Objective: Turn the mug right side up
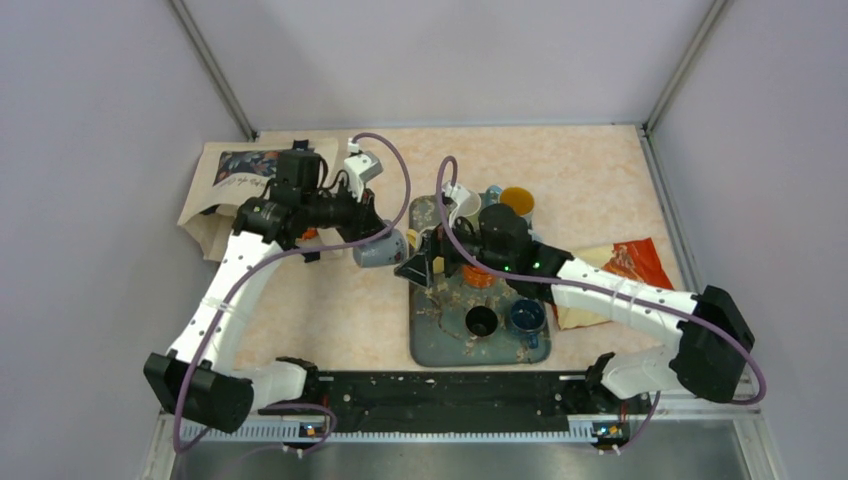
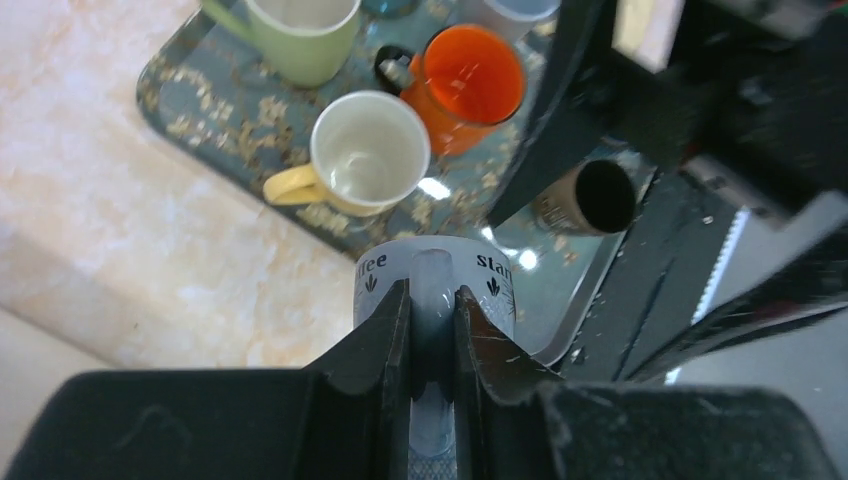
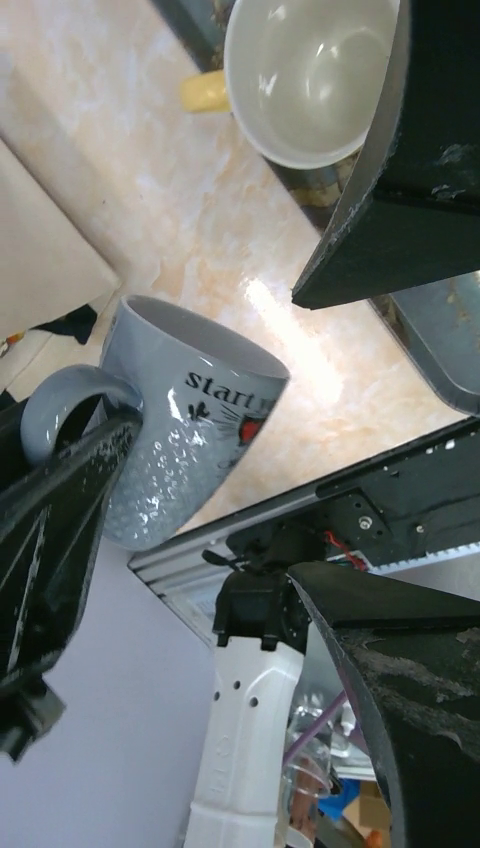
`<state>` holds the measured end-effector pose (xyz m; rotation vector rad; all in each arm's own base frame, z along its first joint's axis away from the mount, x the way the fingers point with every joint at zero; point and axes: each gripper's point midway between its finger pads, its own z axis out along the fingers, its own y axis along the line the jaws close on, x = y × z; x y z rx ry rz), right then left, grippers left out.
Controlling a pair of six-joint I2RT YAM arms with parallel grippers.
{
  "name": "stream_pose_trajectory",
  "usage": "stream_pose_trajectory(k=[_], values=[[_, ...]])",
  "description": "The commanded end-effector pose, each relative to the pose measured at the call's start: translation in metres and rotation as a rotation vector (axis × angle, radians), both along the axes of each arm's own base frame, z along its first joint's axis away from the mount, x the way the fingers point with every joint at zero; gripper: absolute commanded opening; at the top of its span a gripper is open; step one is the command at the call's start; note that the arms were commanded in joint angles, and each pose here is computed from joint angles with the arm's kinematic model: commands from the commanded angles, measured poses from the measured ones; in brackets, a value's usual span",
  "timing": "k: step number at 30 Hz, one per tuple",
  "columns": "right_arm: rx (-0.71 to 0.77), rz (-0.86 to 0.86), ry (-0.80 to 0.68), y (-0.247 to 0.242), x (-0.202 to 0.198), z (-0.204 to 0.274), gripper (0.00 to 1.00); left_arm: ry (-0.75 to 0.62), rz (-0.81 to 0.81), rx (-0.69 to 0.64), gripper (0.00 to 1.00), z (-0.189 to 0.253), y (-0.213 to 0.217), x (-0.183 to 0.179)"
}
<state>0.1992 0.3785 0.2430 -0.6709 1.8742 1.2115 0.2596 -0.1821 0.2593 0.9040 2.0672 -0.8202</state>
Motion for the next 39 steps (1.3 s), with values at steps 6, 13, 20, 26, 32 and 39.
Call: stream_pose_trajectory(k=[6, 13, 20, 26, 32, 39], values=[[0.153, 0.104, -0.059, 0.030, -0.001, 0.045, 0.84, -0.106, -0.138, -0.238, 0.00, 0.069, -0.033, -0.030], [0.242, 0.203, -0.100, 0.041, -0.016, 0.068, 0.38, -0.106, -0.171, -0.276, 0.00, 0.067, -0.044, -0.027], [0.199, 0.135, -0.151, 0.028, -0.009, 0.073, 0.27, -0.105, -0.175, -0.286, 0.00, 0.060, -0.046, -0.023], [0.183, 0.065, -0.182, 0.019, 0.000, 0.081, 0.00, -0.105, -0.190, -0.276, 0.00, 0.054, -0.045, -0.025], [-0.105, -0.013, -0.218, 0.007, 0.008, 0.036, 0.00, -0.159, -0.028, -0.119, 0.47, 0.034, -0.012, -0.007], [-0.413, -0.030, -0.202, -0.005, -0.006, -0.014, 0.00, -0.185, 0.069, -0.036, 0.77, 0.041, 0.014, -0.012]])
